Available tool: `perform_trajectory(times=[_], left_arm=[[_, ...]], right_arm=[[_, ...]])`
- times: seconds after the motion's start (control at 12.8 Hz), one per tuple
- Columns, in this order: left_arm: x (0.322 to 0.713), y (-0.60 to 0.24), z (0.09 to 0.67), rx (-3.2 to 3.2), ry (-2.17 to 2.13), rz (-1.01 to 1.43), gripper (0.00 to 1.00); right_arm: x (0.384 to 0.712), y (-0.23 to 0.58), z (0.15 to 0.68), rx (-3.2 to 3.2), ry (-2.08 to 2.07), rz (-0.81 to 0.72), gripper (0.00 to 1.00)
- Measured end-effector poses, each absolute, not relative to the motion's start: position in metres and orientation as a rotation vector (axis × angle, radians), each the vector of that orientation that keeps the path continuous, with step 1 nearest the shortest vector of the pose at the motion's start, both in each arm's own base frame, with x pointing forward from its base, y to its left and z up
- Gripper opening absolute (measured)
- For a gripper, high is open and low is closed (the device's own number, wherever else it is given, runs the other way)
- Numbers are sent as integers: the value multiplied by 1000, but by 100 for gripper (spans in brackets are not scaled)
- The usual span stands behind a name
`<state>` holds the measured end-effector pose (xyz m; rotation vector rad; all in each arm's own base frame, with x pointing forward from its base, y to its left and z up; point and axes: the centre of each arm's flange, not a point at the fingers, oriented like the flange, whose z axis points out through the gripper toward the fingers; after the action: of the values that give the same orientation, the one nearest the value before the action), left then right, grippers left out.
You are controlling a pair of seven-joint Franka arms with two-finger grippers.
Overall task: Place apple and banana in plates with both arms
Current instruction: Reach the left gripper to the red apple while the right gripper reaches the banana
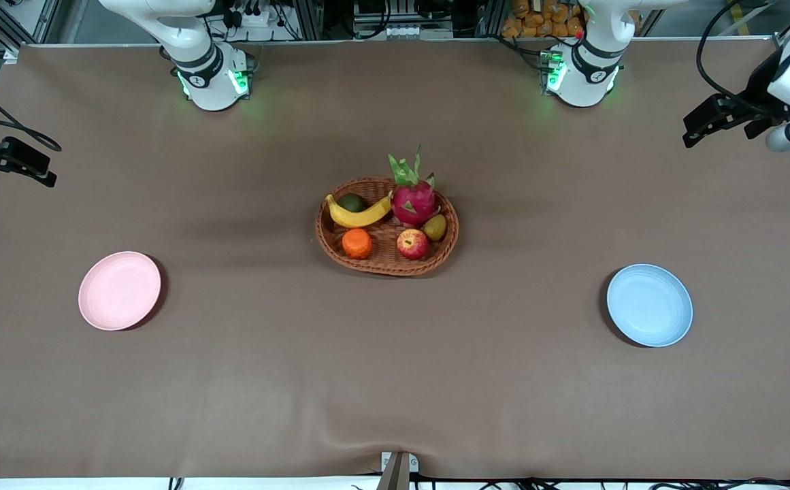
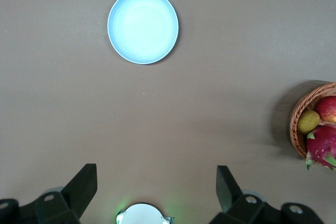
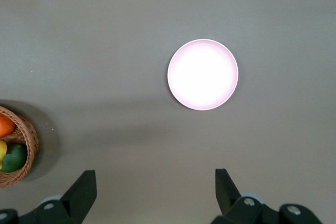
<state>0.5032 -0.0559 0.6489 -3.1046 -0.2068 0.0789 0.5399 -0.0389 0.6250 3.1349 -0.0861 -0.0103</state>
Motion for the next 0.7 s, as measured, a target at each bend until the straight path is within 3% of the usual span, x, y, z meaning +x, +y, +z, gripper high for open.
perform_trajectory(times=[0.47,0.7], left_arm=[[516,-66,641,-3108,-175,100,100],[536,-134,607,-3122,-6,93,100]], right_arm=[[545,-29,614,3137,-65,-62,100],[553,-19,578,3136,-40,-243,100]])
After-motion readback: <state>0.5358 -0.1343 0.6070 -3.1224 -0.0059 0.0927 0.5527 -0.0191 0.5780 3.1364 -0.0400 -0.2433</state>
